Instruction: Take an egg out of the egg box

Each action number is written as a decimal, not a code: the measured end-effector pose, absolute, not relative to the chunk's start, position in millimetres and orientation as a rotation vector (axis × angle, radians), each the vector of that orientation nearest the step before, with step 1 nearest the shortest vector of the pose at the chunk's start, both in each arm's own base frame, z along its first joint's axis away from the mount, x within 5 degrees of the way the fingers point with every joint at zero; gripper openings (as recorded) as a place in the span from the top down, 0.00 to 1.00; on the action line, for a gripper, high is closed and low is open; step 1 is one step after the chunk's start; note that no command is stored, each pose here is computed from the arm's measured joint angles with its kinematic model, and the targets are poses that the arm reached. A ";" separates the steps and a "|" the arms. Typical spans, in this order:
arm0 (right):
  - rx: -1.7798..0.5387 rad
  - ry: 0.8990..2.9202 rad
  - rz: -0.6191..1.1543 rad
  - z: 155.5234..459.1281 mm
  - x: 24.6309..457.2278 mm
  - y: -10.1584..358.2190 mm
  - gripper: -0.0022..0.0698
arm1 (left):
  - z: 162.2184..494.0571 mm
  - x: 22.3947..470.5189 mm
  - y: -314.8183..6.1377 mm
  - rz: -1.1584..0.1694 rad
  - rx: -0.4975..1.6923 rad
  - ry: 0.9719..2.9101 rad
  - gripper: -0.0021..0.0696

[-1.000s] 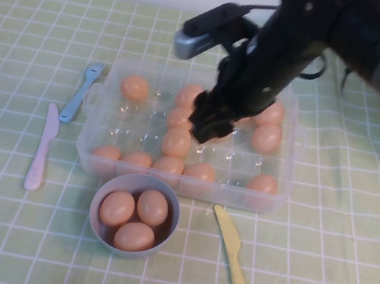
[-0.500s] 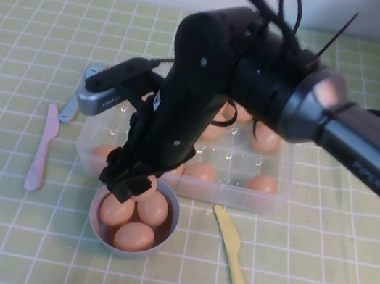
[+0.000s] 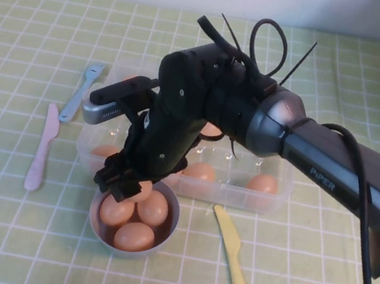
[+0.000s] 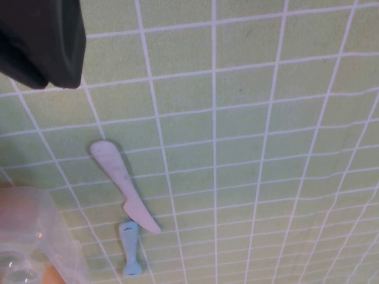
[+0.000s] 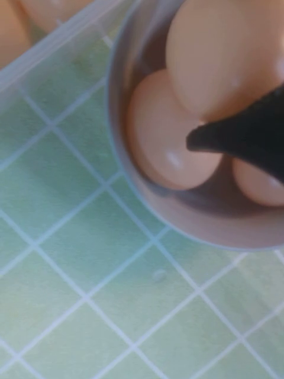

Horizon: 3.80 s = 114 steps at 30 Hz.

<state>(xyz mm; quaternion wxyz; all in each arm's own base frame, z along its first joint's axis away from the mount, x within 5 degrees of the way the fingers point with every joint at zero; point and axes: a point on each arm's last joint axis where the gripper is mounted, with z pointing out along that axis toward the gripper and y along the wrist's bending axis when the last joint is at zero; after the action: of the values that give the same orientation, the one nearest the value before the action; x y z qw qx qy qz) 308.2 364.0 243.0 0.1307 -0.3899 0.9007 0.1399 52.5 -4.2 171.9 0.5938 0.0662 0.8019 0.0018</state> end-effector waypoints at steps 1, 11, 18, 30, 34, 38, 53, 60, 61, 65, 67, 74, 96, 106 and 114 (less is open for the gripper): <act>-1.127 2.613 0.409 242.7 308.7 364.5 0.39 | 171.9 52.5 -4.2 0.004 0.154 1.864 0.98; -1.116 2.593 0.419 243.5 310.1 365.8 0.29 | 171.9 52.5 -4.2 0.004 0.154 1.864 0.98; -1.118 2.591 0.411 243.4 310.4 365.5 0.28 | 171.9 52.5 -4.2 0.004 0.154 1.864 0.98; -1.117 2.539 0.411 296.6 291.2 350.6 0.27 | 171.9 52.5 -4.2 0.004 0.154 1.864 0.98; -1.165 2.529 0.408 320.5 271.5 345.2 0.30 | 171.9 52.5 -4.2 0.004 0.154 1.864 0.98; -1.193 2.473 0.435 345.2 252.5 342.5 0.43 | 171.9 52.5 -4.2 0.004 0.154 1.864 0.98; -1.262 2.493 0.382 354.4 212.5 297.8 0.99 | 171.9 52.5 -4.2 0.004 0.154 1.864 0.98; -1.233 2.422 0.364 384.9 177.9 245.9 0.99 | 171.9 52.5 -4.2 0.004 0.154 1.864 0.98; -1.219 2.414 0.374 389.5 171.8 237.6 0.99 | 171.9 52.5 -4.2 0.004 0.154 1.864 0.98; -1.183 2.377 0.405 403.5 146.8 204.4 0.99 | 171.9 52.5 -4.2 0.004 0.154 1.864 0.98; -1.169 2.342 0.412 412.3 135.1 187.6 0.99 | 171.9 52.5 -4.2 0.004 0.154 1.864 0.98; -1.117 2.234 0.381 430.2 110.8 145.8 0.99 | 171.9 52.5 -4.2 0.004 0.154 1.864 0.98; -0.441 1.966 0.262 298.0 107.1 50.1 0.99 | 171.9 52.5 -4.2 0.004 0.154 1.864 0.98; -0.105 1.654 0.110 226.4 89.5 12.2 0.99 | 171.9 52.5 -4.2 0.004 0.154 1.864 0.98; 0.030 1.599 0.062 202.8 68.1 1.4 0.99 | 171.9 52.5 -4.2 0.004 0.154 1.864 0.98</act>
<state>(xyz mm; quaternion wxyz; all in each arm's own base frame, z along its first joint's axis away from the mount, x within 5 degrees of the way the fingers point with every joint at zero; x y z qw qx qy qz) 68.1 1.4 202.8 0.6966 0.0136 0.7168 0.0278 52.5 -4.2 171.9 0.5938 0.0662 0.8019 0.0018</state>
